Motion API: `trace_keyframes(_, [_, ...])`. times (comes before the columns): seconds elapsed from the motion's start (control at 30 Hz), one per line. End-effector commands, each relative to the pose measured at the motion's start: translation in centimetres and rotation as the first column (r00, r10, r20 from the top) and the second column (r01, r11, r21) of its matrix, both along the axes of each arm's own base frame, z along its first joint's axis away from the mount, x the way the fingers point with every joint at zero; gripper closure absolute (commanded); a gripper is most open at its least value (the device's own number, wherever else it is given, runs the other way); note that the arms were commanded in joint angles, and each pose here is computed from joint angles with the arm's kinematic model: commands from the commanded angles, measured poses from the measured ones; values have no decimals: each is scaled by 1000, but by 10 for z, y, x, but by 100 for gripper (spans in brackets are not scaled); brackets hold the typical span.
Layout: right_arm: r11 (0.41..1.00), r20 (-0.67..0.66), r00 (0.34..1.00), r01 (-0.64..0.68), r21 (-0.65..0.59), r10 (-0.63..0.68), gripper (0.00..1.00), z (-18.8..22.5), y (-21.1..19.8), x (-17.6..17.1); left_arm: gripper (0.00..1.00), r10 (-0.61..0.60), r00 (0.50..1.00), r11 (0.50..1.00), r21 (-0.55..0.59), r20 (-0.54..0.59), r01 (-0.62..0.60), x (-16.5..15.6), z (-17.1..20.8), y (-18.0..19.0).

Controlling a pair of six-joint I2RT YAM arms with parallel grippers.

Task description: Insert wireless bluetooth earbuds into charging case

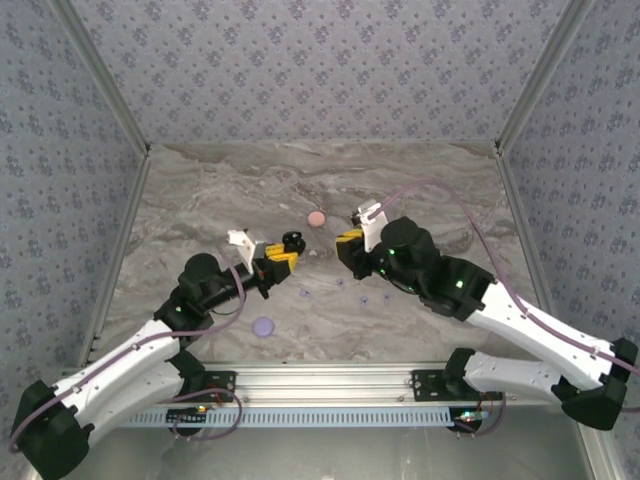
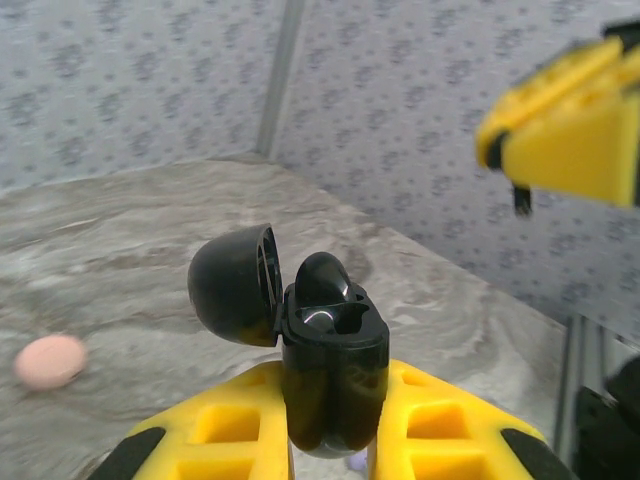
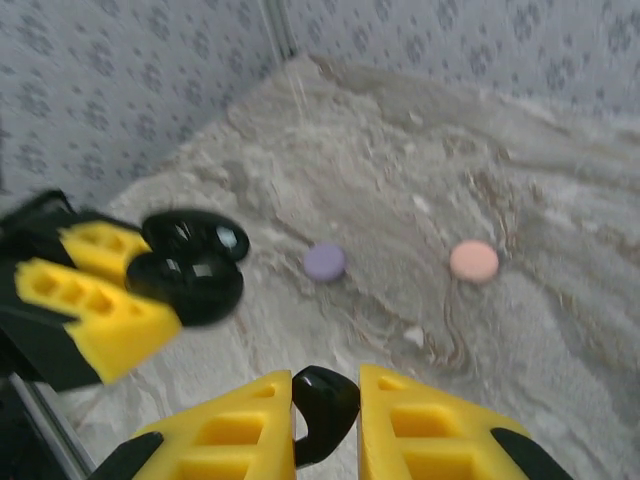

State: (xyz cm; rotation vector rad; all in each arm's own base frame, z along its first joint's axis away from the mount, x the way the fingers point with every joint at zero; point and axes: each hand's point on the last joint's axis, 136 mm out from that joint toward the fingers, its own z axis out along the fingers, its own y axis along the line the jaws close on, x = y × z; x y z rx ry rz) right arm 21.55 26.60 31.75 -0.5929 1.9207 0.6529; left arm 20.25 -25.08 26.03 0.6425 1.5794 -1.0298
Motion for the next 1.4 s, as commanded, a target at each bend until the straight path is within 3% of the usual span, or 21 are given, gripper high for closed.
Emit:
trace_keyframes(0.0, [996,113,990,-85,29,82,80,24,7,-7,100,-126,985,991,-34,117,131,-21,27,-15])
trace_keyframes(0.3, [987,182,971,-158,9,153,80,34,22,-13,100,-208,968,977,-19,139,212,-32,33,-32])
trace_keyframes(1.37, [964,106,965,-224,-141,240,79,-16,50,-16,100,-217,966,975,-7,144,220,-31,33,-39])
